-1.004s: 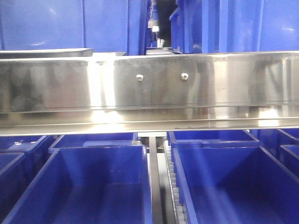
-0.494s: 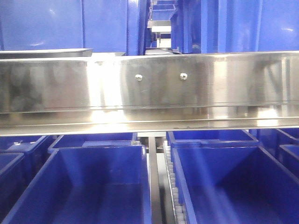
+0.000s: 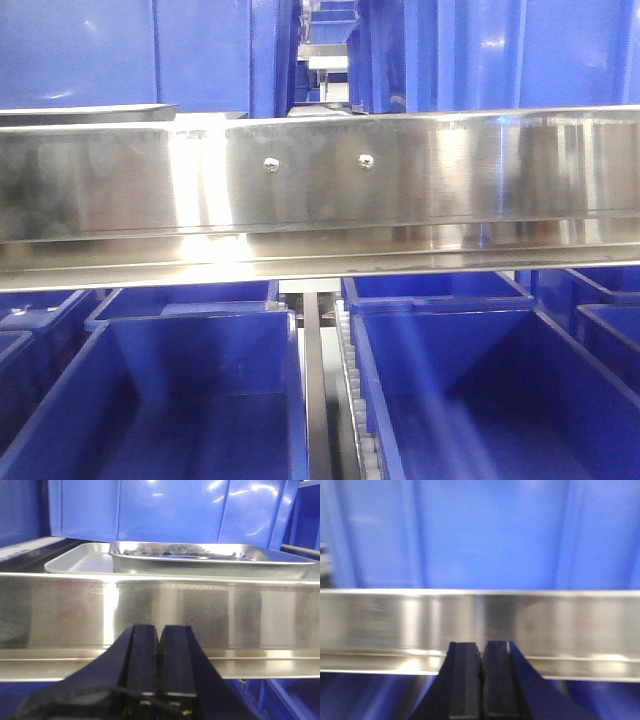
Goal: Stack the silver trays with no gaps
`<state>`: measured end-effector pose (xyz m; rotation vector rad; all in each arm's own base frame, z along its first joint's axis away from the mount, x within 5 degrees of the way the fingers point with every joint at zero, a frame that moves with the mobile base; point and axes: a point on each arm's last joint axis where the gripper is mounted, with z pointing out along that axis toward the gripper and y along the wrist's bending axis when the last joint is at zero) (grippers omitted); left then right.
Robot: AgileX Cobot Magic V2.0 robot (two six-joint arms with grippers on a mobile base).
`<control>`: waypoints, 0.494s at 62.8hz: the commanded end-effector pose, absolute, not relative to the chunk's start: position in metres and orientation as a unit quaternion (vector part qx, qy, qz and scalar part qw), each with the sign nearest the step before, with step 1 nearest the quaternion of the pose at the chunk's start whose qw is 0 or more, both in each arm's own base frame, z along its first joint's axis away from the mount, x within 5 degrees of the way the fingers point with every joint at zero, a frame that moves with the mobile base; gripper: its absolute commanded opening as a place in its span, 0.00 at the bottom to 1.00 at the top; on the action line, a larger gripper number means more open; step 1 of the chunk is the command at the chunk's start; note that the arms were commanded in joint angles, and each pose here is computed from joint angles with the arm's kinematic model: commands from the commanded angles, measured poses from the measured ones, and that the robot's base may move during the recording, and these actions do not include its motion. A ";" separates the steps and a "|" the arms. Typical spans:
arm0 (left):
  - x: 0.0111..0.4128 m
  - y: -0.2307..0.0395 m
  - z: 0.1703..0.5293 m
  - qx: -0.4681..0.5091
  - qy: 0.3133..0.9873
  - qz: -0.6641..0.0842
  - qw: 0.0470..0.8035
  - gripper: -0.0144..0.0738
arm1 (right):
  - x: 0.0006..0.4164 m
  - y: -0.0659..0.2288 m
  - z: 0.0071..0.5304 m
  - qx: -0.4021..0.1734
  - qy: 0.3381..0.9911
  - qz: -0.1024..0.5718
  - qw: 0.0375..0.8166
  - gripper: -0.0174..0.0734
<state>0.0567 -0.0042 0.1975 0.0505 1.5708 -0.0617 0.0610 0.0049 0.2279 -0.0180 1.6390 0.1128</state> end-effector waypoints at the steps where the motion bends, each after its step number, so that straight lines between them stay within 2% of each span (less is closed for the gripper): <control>1: 0.053 -0.003 0.209 0.021 0.659 -0.026 0.751 0.11 | 0.057 0.003 0.234 -0.013 0.676 0.032 0.736 0.25; 14: 0.053 -0.003 0.209 0.021 0.659 -0.026 0.751 0.11 | 0.055 0.003 0.207 -0.007 0.661 0.038 0.749 0.25; 31: 0.053 -0.003 0.209 0.021 0.659 -0.026 0.751 0.11 | 0.055 0.003 0.207 0.001 0.667 0.046 0.744 0.25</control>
